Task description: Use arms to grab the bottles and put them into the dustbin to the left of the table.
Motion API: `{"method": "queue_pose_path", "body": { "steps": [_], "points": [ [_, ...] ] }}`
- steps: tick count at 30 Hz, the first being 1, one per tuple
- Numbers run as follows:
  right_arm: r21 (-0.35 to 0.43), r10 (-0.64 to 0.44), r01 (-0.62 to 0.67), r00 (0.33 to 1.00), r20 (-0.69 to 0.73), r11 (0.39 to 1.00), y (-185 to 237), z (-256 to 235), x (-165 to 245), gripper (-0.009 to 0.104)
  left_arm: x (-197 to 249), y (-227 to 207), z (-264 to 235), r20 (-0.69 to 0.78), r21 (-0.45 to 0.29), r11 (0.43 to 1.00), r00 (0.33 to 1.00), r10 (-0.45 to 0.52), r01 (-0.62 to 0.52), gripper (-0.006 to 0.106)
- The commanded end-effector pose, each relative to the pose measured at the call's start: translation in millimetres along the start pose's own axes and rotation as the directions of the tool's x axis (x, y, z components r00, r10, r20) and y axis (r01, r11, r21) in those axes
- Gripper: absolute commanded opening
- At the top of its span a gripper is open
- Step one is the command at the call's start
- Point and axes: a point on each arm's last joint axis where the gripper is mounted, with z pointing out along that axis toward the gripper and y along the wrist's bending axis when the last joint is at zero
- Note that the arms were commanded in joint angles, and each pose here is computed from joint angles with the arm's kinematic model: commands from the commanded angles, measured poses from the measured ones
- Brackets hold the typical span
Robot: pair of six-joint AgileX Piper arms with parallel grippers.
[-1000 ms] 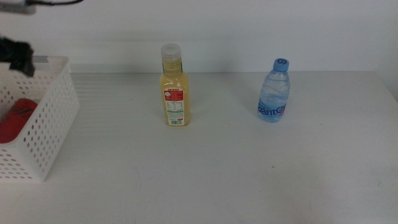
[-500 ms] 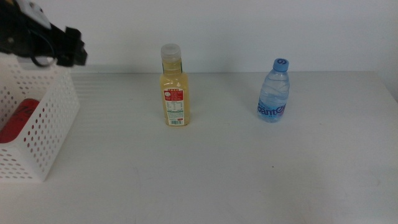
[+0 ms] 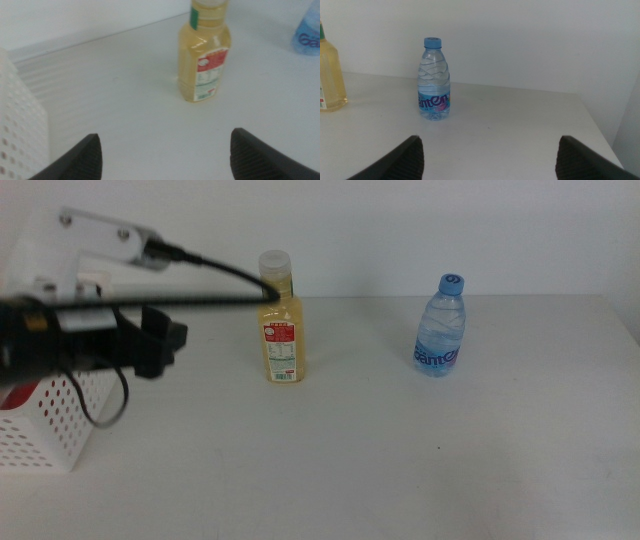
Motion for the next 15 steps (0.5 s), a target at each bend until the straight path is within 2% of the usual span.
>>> {"method": "queue_pose_path", "body": {
  "steps": [1,8,15],
  "points": [
    [0.015,-0.023,0.022,0.993,0.112,1.0,-1.0,-3.1,-11.3,0.071,-6.1,-4.6,-11.4,0.171,0.009,0.999,0.984,-0.05,0.049,0.079],
    [0.015,-0.023,0.022,0.993,0.112,1.0,-1.0,-3.1,-11.3,0.071,34.5,-19.0,-6.4,0.282,0.029,0.999,0.959,-0.037,0.03,0.079],
    [0.015,-0.023,0.022,0.993,0.112,1.0,-1.0,-3.1,-11.3,0.071,69.3,-35.1,-2.7,0.422,0.057,0.998,0.906,-0.015,-0.01,0.079]
  ]
}}
